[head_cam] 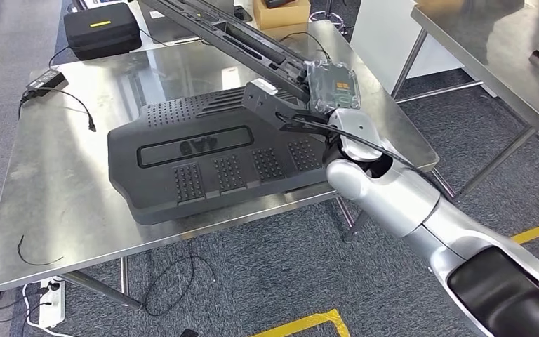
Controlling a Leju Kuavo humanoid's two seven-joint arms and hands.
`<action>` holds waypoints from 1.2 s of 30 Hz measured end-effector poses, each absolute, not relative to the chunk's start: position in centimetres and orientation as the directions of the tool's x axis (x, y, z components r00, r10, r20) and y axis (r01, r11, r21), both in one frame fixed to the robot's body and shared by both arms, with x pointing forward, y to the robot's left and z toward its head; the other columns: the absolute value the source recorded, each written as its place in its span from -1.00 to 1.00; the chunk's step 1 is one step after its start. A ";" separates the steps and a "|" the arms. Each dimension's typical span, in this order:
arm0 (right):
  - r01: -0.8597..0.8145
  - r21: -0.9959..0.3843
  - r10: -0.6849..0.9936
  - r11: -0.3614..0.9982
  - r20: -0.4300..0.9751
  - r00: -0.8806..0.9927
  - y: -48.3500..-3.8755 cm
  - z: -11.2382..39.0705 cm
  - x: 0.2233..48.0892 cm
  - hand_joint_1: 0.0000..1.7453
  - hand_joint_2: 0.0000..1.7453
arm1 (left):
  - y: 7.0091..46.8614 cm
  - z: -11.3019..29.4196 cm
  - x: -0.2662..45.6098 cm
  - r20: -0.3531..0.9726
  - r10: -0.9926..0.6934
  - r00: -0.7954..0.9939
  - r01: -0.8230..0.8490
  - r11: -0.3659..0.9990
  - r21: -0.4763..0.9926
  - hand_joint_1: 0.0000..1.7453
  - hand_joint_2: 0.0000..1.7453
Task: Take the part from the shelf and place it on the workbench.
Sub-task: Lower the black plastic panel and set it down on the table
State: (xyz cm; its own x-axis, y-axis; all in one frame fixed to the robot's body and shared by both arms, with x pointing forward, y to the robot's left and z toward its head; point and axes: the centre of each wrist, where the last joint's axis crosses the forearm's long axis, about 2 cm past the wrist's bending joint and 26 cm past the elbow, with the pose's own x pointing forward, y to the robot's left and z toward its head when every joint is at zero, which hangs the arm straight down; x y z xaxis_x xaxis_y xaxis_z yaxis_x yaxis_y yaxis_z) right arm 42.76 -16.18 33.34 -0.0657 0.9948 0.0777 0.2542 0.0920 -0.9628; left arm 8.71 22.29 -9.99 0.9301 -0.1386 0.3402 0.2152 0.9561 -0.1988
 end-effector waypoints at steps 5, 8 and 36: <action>0.258 -0.962 0.995 0.089 0.073 -0.072 -16.0 33.4 42.8 1.00 1.00 | 22.4 -10.0 8.8 0.339 -0.141 0.930 0.217 0.956 -0.197 -1.00 1.00; 0.260 -0.962 0.995 0.089 0.071 -0.076 -15.9 33.5 42.8 1.00 1.00 | 22.4 -10.0 8.9 0.341 -0.142 0.929 0.218 0.956 -0.196 -1.00 1.00; 0.253 -0.964 0.994 0.081 0.061 -0.086 -15.5 33.1 42.6 1.00 1.00 | 22.4 -10.0 8.9 0.341 -0.142 0.929 0.218 0.956 -0.197 -1.00 1.00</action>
State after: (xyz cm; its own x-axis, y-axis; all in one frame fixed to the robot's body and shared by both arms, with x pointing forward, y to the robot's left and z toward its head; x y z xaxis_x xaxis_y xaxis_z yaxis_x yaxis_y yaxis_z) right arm 42.65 -15.48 33.12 -0.0865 0.9944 0.0606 0.2531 0.0807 -0.9641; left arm 8.85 22.37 -9.97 0.9295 -0.1418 0.3405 0.2180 0.9558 -0.1973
